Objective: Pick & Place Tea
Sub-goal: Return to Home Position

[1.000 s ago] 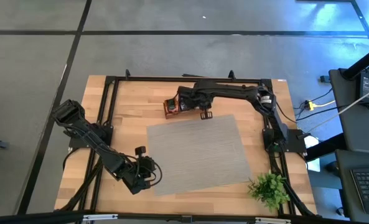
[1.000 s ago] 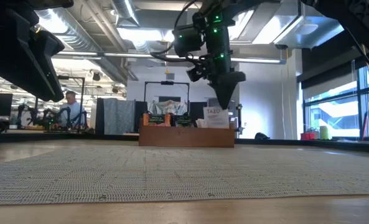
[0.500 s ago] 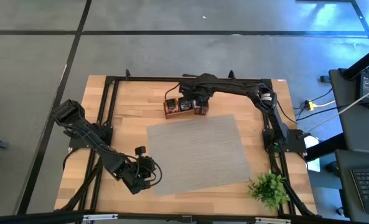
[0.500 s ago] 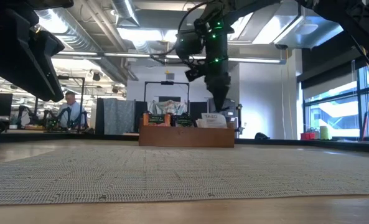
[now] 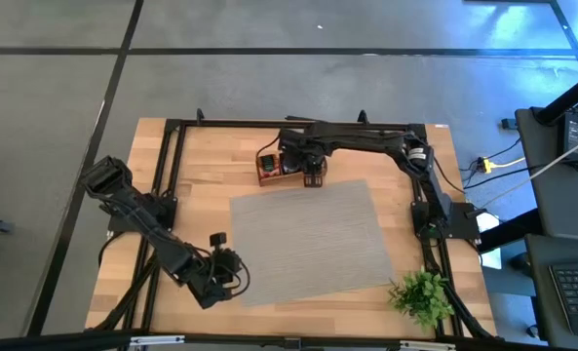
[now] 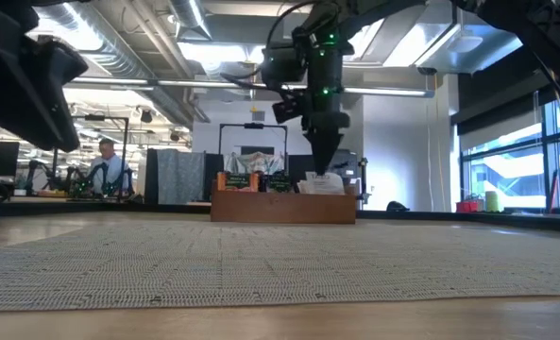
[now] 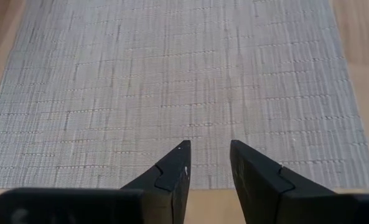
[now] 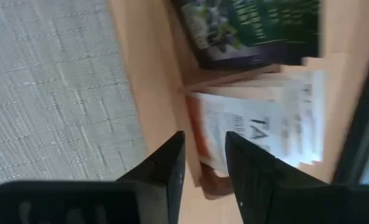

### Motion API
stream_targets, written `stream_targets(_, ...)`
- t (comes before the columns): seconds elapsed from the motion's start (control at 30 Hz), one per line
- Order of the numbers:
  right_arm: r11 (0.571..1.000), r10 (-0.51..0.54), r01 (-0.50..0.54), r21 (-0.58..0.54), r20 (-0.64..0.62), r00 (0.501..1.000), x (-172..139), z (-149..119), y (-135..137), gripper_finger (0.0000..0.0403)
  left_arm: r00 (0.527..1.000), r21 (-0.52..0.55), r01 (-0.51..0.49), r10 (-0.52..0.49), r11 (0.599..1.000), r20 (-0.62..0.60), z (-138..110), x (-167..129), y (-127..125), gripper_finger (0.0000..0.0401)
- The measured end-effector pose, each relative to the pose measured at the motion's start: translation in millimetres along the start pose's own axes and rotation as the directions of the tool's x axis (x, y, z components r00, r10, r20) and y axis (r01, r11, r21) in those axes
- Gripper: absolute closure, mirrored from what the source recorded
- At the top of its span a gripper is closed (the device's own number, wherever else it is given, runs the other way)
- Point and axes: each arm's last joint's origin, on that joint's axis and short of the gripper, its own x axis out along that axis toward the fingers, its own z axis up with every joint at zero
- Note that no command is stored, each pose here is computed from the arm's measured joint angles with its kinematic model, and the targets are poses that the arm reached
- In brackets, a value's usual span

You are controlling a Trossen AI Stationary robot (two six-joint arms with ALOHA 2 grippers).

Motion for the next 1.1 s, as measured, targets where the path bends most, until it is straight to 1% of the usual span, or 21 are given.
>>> stream_targets(0.1,1.000,0.001,-0.001,-0.005,-0.005,1.000,8.6,-2.8,2.0,0.0286,1.000,0.010,-0.003,0.003,1.000,0.014,-1.7,-2.0,-1.8,0.0294)
stream_targets(0.2,1.000,0.014,-0.015,-0.013,-0.039,0.999,23.8,-8.8,6.4,0.0286,0.999,0.017,-0.019,0.019,1.000,0.036,-2.1,-3.0,-2.3,0.0294)
stream_targets(0.37,1.000,0.010,-0.010,-0.023,-0.040,0.999,45.3,-13.9,12.4,0.0286,0.999,0.016,-0.025,0.024,1.000,0.042,-1.8,-2.9,-2.0,0.0291)
stream_targets(0.53,1.000,0.001,-0.002,-0.022,-0.024,1.000,43.0,-13.9,11.7,0.0286,0.999,0.016,-0.026,0.025,1.000,0.042,-1.7,-2.8,-1.9,0.0294)
stream_targets(0.7,0.994,-0.109,0.109,-0.012,-0.003,0.994,32.3,-13.2,6.6,0.0286,0.997,0.014,-0.045,0.044,0.999,0.062,-1.0,-2.7,-1.2,0.0292)
stream_targets(0.77,0.995,-0.100,0.100,-0.013,0.002,0.995,32.9,-12.9,6.8,0.0286,0.996,0.013,-0.053,0.052,0.999,0.070,-0.7,-2.7,-0.9,0.0292)
stream_targets(0.9,0.997,-0.072,0.074,-0.031,0.049,0.996,37.4,-10.4,8.0,0.0285,0.995,0.013,-0.059,0.058,0.998,0.077,-0.5,-2.7,-0.8,0.0294)
stream_targets(1.1,0.997,-0.060,0.061,-0.043,0.032,0.998,52.2,-16.7,13.1,0.0285,0.996,0.013,-0.057,0.056,0.998,0.074,-0.7,-2.7,-0.8,0.0291)
